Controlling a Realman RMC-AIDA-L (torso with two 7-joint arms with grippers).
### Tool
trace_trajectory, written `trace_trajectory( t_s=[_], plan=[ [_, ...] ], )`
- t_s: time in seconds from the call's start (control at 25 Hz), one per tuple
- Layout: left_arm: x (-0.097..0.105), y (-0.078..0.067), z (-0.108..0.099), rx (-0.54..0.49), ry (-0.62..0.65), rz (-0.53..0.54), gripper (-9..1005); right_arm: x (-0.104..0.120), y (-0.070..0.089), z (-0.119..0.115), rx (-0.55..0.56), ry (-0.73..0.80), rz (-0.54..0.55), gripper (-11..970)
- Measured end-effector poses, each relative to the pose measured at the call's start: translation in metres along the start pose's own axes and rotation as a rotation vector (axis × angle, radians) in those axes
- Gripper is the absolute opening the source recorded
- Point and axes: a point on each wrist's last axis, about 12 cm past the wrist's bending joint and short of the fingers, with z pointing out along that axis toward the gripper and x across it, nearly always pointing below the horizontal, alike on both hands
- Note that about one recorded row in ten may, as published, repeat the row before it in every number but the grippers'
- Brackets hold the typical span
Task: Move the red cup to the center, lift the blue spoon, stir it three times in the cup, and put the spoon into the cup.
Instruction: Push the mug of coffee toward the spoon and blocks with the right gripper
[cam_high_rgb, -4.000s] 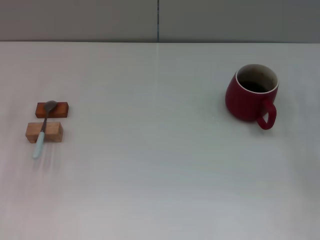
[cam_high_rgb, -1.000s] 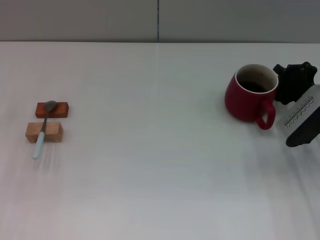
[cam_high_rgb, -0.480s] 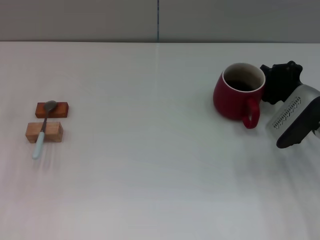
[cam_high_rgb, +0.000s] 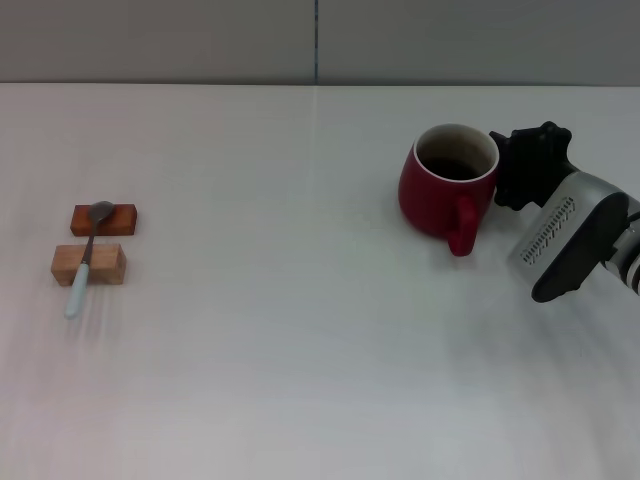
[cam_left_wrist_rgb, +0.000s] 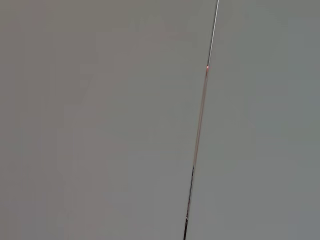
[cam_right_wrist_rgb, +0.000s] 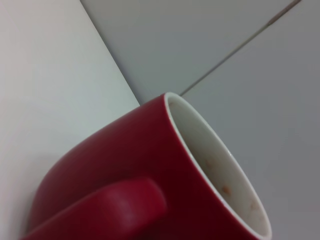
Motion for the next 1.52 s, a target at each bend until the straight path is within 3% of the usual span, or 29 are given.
trace_trajectory(
  t_s=[1.52],
  plan=[
    [-0.001,-0.01,0.007,0.024,-0.018,-0.015,840,-0.063,0.023,0.016,-0.075,-0.2,0.037,5]
  ],
)
